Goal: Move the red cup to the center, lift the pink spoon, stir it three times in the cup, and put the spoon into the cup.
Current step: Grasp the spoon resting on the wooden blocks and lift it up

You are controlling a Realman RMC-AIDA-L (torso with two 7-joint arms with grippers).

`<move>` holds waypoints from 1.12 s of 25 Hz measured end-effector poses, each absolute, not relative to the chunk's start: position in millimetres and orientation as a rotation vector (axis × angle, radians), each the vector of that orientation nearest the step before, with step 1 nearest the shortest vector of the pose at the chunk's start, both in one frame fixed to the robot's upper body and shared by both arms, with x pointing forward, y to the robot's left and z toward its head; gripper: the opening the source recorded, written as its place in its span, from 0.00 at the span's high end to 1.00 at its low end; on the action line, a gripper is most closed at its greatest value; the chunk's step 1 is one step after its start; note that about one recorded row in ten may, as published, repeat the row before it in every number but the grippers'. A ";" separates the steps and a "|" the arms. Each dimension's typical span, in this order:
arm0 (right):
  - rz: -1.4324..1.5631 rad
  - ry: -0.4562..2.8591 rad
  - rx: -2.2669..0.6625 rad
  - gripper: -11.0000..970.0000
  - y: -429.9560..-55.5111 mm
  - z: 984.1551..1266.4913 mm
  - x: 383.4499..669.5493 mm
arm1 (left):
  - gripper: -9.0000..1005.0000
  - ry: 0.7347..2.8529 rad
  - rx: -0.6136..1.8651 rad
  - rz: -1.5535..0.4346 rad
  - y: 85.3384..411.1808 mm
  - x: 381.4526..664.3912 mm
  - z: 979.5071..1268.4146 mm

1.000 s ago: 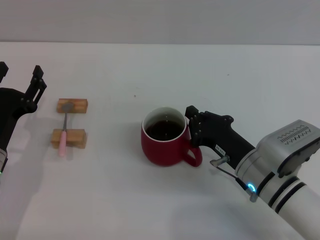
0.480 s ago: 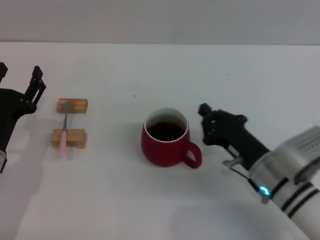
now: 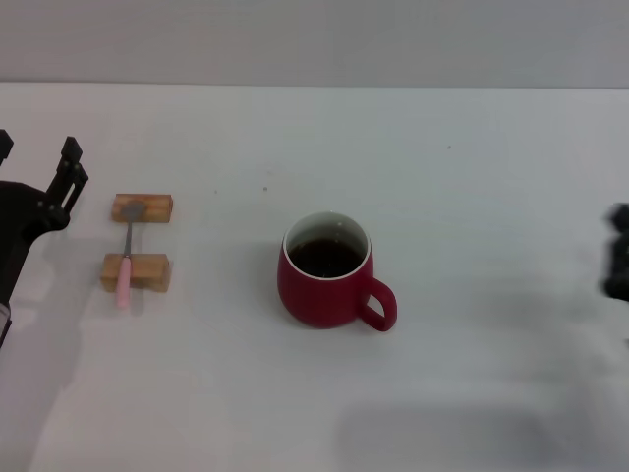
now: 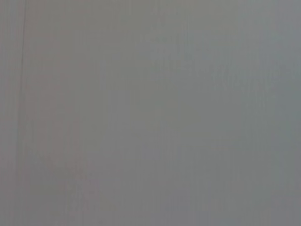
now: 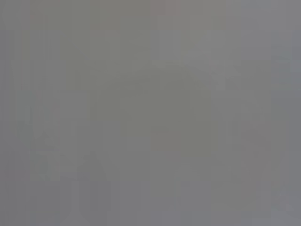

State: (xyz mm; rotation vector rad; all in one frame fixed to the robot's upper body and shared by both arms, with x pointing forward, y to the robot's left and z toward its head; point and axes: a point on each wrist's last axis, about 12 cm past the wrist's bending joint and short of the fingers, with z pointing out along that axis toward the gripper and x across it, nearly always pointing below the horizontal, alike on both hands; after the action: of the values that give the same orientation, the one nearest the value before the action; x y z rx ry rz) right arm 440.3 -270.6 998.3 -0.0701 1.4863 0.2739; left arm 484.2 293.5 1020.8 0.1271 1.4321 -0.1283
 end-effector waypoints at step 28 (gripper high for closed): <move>-0.084 1.464 0.091 0.99 -323.9 991.3 364.9 | 0.22 1.527 0.185 -0.203 288.9 417.0 993.5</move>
State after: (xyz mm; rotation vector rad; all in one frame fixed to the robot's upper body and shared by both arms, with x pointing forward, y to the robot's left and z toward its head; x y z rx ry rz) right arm 364.9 -323.9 991.3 0.0912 1.4636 -0.0843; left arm 417.0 288.9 993.5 0.1847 1.5273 -0.2025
